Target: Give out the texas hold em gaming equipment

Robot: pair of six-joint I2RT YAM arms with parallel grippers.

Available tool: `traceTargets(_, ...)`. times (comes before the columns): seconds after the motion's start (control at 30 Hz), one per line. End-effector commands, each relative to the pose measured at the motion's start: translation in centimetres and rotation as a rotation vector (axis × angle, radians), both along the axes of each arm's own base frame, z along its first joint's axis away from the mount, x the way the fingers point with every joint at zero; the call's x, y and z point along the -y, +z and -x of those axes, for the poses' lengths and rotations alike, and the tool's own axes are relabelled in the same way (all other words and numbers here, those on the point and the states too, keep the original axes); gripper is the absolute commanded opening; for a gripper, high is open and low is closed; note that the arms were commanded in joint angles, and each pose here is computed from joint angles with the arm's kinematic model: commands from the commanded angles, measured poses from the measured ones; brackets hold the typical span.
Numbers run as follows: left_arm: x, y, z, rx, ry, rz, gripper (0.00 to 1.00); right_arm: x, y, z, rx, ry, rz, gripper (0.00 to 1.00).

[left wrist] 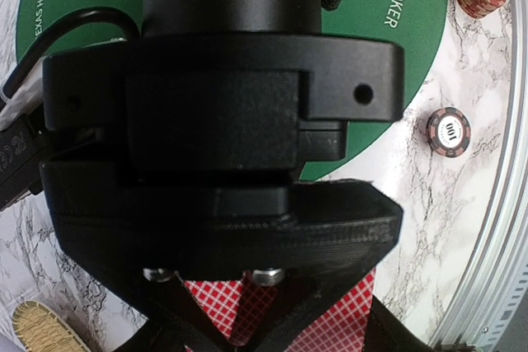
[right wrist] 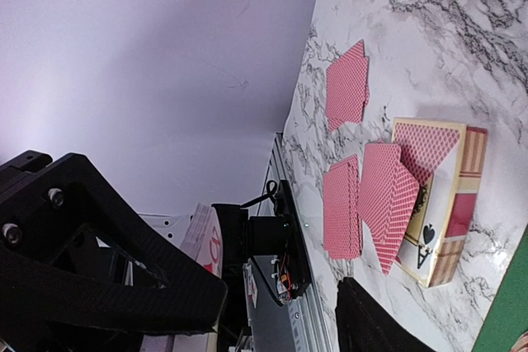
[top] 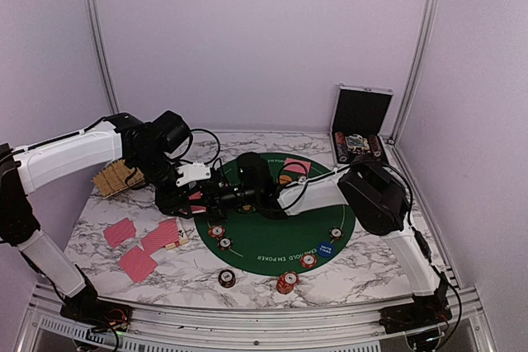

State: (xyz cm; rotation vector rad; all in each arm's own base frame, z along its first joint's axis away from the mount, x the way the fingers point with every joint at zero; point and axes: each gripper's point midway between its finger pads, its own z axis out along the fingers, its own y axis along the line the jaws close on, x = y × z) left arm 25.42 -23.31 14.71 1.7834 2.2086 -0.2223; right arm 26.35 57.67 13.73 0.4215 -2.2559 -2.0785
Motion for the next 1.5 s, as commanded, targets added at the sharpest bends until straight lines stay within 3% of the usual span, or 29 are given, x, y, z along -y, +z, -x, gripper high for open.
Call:
traceTargets(0.0,0.2,0.7,0.3,-0.002,-0.008,0.02,0.42,-0.1,-1.1,-0.9,0.004,-0.008,0.032,0.6)
traceTargets(1.03,-0.8,0.1,0.2,0.028,-0.029,-0.03,0.42,4.8,-0.2,-3.0,0.06,-0.081,0.081,0.42)
traceTargets(1.17,-0.8,0.1,0.2,0.026,-0.029,-0.03,0.42,4.7,0.6,-2.6,0.06,-0.069,0.056,0.44)
traceTargets(1.47,-0.4,0.3,0.0,0.021,-0.026,-0.018,0.43,2.3,2.3,-0.9,0.063,-0.015,-0.017,0.59)
